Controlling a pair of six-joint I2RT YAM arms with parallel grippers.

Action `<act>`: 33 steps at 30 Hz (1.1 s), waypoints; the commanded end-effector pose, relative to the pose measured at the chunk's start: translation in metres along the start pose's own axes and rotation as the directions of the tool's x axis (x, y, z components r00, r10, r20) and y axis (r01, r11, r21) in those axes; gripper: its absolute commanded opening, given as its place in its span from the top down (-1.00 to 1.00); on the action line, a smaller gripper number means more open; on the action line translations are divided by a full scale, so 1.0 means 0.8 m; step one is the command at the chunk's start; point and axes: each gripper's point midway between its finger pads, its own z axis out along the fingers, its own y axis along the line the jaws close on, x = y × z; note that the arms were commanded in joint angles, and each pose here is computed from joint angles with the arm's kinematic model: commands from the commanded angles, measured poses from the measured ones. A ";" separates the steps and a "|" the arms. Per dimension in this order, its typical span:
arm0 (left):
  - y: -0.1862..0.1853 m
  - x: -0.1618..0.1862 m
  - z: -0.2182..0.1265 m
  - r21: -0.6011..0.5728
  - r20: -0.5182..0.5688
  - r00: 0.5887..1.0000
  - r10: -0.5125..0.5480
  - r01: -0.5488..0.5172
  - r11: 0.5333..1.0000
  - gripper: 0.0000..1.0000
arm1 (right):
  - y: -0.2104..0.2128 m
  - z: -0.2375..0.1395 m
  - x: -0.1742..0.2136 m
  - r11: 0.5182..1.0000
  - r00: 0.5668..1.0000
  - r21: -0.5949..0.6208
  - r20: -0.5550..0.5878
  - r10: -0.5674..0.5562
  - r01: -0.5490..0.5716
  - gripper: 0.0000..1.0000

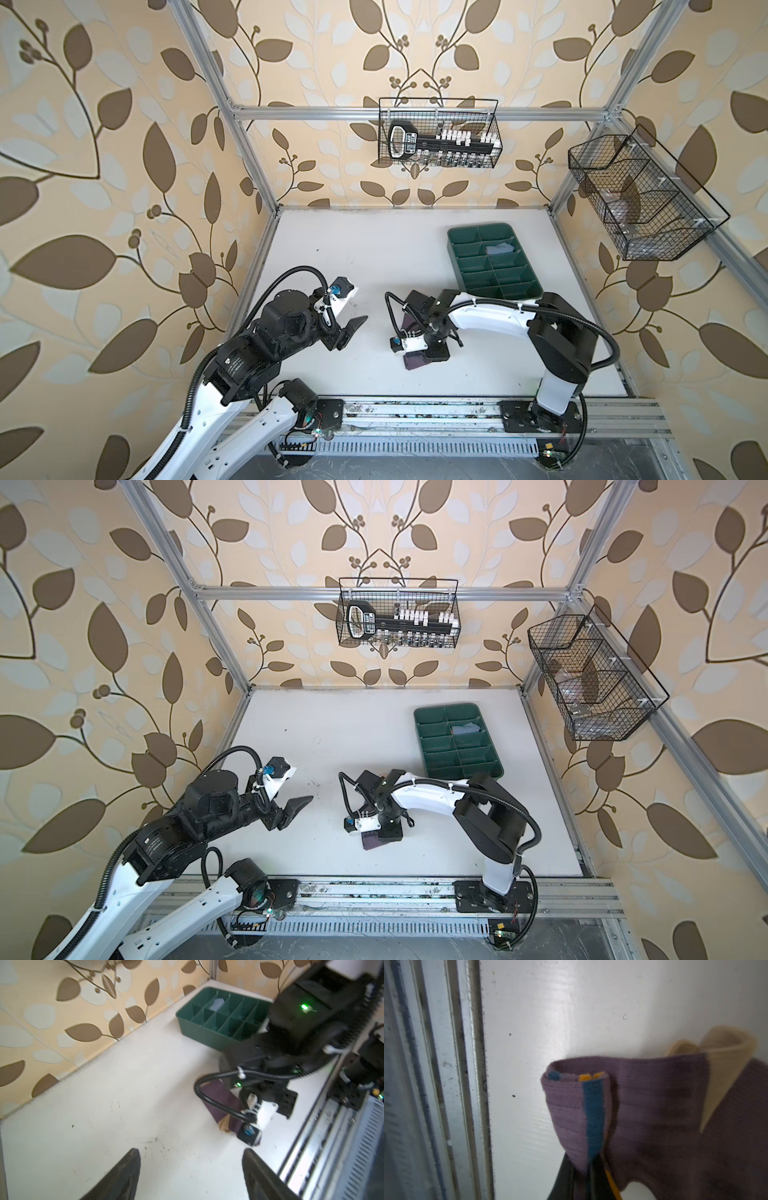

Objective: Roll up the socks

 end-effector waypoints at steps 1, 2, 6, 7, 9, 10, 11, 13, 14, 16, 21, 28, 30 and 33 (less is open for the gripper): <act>-0.031 0.016 -0.008 0.140 -0.071 0.996 0.045 -0.035 0.990 -0.52 | 0.025 0.019 0.019 0.980 0.994 -0.176 -0.080 0.077 -0.090 1.00; -0.032 0.017 -0.007 0.145 -0.064 0.996 0.058 -0.048 0.988 -0.52 | 0.018 0.017 0.013 0.981 0.995 -0.170 -0.070 0.077 -0.088 1.00; -0.036 0.031 0.009 0.161 -0.066 0.989 0.130 -0.118 0.980 -0.53 | -0.009 0.024 0.012 0.984 0.992 -0.143 -0.078 0.098 -0.108 1.00; -0.038 0.035 0.015 0.170 -0.078 0.986 0.146 -0.131 0.977 -0.54 | -0.017 0.025 0.012 0.985 0.992 -0.134 -0.071 0.102 -0.111 1.00; -0.042 0.047 0.029 0.183 -0.116 0.975 0.189 -0.166 0.969 -0.54 | -0.025 0.028 0.013 0.985 0.992 -0.130 -0.067 0.104 -0.112 1.00; -0.042 0.054 0.039 0.178 -0.144 0.965 0.218 -0.192 0.965 -0.54 | -0.030 0.030 0.015 0.985 0.992 -0.126 -0.068 0.107 -0.115 1.00; -0.044 0.061 0.047 0.179 -0.170 0.952 0.253 -0.222 0.958 -0.53 | -0.033 0.033 0.017 0.985 0.991 -0.128 -0.074 0.110 -0.119 1.00; -0.052 0.075 0.069 0.175 -0.226 0.906 0.358 -0.323 0.930 -0.52 | -0.038 0.037 0.018 0.982 0.990 -0.139 -0.076 0.118 -0.128 1.00; -0.056 0.081 0.079 0.171 -0.244 0.881 0.405 -0.372 0.912 -0.52 | -0.041 0.039 0.019 0.980 0.989 -0.143 -0.075 0.126 -0.136 1.00; -0.073 0.094 0.104 0.185 -0.275 0.816 0.509 -0.475 0.860 -0.50 | -0.046 0.044 0.018 0.976 0.988 -0.159 -0.071 0.138 -0.147 1.00; -0.113 0.109 0.166 0.202 -0.266 0.779 0.567 -0.531 0.823 -0.42 | -0.056 0.052 0.016 0.971 0.987 -0.178 -0.056 0.154 -0.161 1.00; -0.143 0.135 0.222 0.241 -0.262 0.796 0.545 -0.493 0.836 -0.36 | -0.069 0.053 0.017 0.961 0.981 -0.198 -0.047 0.189 -0.195 1.00; -0.147 0.140 0.234 0.243 -0.274 0.793 0.544 -0.491 0.837 -0.33 | -0.072 0.053 0.017 0.959 0.979 -0.197 -0.045 0.197 -0.202 1.00; -0.158 0.141 0.246 0.266 -0.271 0.799 0.537 -0.474 0.839 -0.33 | -0.075 0.051 0.016 0.958 0.978 -0.196 -0.037 0.205 -0.208 1.00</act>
